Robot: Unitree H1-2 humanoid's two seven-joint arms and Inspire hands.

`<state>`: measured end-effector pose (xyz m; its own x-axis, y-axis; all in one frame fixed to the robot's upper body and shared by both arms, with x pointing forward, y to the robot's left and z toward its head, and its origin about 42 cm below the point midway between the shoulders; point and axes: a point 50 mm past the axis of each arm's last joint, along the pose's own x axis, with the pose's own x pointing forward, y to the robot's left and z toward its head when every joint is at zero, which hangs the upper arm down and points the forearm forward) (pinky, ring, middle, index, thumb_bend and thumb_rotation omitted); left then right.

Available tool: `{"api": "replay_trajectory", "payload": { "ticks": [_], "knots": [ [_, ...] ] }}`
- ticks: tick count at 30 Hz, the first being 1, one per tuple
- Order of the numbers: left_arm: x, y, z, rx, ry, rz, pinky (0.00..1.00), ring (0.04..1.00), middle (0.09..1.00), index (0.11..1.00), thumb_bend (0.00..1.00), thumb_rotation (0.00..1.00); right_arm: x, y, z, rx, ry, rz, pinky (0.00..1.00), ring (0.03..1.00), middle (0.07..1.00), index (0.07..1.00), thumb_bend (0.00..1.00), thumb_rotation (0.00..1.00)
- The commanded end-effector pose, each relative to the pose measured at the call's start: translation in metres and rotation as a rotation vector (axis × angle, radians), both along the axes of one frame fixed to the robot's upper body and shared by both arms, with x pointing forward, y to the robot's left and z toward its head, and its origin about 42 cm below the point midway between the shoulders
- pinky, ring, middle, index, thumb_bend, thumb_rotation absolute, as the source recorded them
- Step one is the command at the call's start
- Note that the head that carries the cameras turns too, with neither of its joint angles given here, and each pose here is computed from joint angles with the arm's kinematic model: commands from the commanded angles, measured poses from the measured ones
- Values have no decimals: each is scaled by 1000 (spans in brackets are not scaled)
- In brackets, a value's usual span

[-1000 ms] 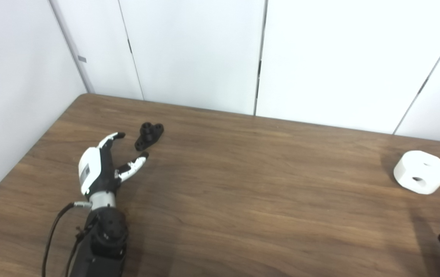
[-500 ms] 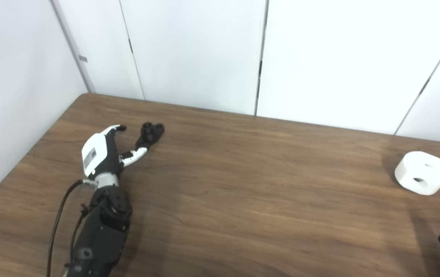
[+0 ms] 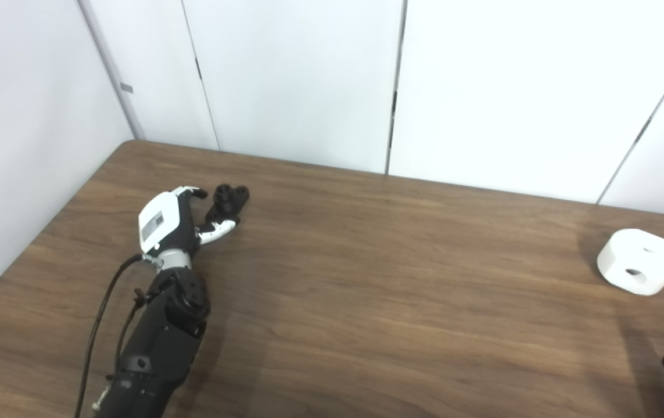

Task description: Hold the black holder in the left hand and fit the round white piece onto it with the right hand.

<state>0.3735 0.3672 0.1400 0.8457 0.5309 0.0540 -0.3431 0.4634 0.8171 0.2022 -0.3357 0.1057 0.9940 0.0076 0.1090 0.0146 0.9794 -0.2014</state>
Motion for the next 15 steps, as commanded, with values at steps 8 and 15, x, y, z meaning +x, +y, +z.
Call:
{"api": "replay_trajectory", "payload": {
  "ticks": [8, 15],
  "knots": [
    [18, 5, 25, 114, -28, 12, 1000, 942, 885, 699, 857, 310, -26, 16, -39, 83, 128, -34, 1000, 1000, 987, 993, 556, 1000],
    [18, 5, 20, 179, 17, 10, 1000, 958, 885, 698, 863, 316, -27, 16, -38, 82, 125, -30, 1000, 1000, 983, 990, 555, 1000]
  ]
}}
